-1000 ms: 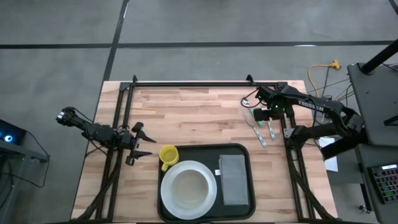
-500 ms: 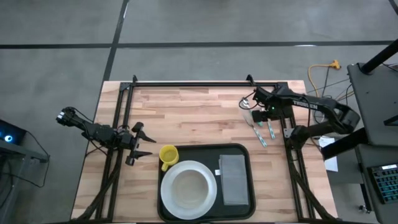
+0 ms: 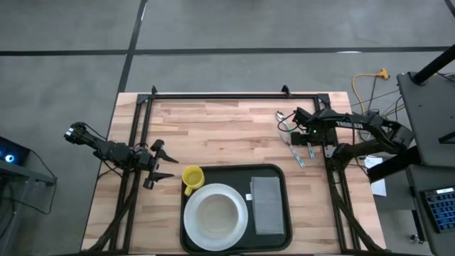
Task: Set up tray
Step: Put the white fork to the right of the white plate on the gray napkin on the black serving tray
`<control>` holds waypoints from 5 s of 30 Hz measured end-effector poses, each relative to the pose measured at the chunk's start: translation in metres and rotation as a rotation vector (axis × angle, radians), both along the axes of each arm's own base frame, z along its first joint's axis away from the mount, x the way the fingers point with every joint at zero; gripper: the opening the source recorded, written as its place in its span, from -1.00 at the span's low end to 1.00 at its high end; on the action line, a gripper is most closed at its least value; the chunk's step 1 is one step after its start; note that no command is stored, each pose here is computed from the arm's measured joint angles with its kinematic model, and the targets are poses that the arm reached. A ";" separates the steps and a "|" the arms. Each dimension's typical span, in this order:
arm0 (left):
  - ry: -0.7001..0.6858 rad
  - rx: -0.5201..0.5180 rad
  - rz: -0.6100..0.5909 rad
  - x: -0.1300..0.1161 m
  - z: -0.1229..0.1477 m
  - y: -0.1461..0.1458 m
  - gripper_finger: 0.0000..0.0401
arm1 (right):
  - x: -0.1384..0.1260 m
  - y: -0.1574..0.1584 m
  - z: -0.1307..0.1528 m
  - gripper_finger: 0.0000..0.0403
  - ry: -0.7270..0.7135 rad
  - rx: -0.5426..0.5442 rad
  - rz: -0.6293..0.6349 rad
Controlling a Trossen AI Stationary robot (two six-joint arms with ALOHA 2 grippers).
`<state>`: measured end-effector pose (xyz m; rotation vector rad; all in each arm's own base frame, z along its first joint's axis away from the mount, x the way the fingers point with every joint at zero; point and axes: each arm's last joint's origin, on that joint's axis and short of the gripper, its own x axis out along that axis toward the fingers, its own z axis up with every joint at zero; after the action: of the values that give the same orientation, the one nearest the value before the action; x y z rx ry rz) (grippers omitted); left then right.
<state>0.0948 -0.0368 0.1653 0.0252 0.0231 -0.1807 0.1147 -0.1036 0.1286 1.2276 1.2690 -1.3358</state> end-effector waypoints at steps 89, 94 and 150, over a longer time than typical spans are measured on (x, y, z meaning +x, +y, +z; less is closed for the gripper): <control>0.000 0.000 0.000 0.000 0.000 0.000 0.12 | 0.043 0.111 0.105 -0.91 -0.248 0.035 -0.091; 0.000 0.000 0.000 0.000 0.000 0.000 0.12 | 0.058 0.141 0.110 -0.91 -0.226 0.055 -0.102; 0.000 0.000 0.000 0.000 0.000 0.000 0.12 | 0.198 0.297 0.052 -0.91 -0.155 0.010 0.062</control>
<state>0.0948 -0.0368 0.1653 0.0252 0.0231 -0.1806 0.3129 0.1933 0.1802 1.2633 1.1958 -1.1683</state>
